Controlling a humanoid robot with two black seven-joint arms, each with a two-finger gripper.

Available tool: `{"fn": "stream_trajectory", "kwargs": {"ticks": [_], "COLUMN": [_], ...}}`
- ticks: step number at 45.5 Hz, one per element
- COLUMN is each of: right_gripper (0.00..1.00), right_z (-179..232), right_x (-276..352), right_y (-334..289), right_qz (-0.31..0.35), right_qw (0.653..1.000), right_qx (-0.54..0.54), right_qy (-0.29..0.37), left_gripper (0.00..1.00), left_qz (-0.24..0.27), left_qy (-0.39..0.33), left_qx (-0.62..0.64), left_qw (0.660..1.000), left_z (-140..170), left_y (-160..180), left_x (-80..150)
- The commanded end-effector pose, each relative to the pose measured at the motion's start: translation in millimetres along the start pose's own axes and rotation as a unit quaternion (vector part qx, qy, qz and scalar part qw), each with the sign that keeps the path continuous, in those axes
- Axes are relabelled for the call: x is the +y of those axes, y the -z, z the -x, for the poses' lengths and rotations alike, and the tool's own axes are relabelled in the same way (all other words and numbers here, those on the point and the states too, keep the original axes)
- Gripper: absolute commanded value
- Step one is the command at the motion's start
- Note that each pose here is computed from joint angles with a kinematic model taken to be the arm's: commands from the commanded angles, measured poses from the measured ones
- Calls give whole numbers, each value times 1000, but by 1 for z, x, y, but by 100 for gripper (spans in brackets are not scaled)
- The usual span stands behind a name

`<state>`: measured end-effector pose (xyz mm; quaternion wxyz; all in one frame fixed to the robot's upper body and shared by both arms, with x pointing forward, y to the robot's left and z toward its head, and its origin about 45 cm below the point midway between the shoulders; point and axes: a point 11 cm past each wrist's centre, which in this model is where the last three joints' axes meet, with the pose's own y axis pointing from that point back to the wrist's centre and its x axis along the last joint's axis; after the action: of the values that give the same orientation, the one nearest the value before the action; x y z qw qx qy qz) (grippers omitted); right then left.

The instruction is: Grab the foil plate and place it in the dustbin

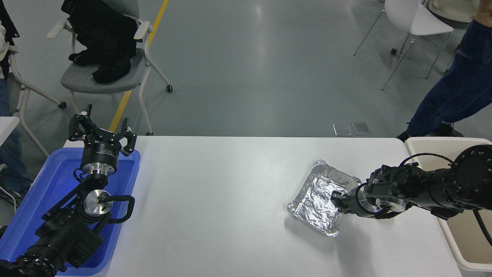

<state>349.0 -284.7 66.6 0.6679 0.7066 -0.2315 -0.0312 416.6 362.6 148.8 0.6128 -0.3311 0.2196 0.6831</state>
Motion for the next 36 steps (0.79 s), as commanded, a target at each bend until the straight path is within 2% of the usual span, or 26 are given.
{"fn": "stream_trajectory", "kwargs": {"ticks": [1, 22, 36], "right_gripper": [0, 0, 0], "right_z": [-15, -106, -118], "right_x": [21, 187, 276], "right_y": [4, -22, -20], "right_qz": [1, 77, 108], "right_qw": [1000, 990, 982], "right_qx": [18, 66, 79], "right_qy": [-7, -98, -135], "left_gripper": [99, 99, 99], "left_qz": [0, 0, 1], "left_qy": [1, 0, 0], "left_qx": [0, -1, -2], "left_qw": [1000, 1000, 1000], "left_z": [0, -1, -1], "left_y": [0, -1, -2], "left_x": [0, 0, 0]}}
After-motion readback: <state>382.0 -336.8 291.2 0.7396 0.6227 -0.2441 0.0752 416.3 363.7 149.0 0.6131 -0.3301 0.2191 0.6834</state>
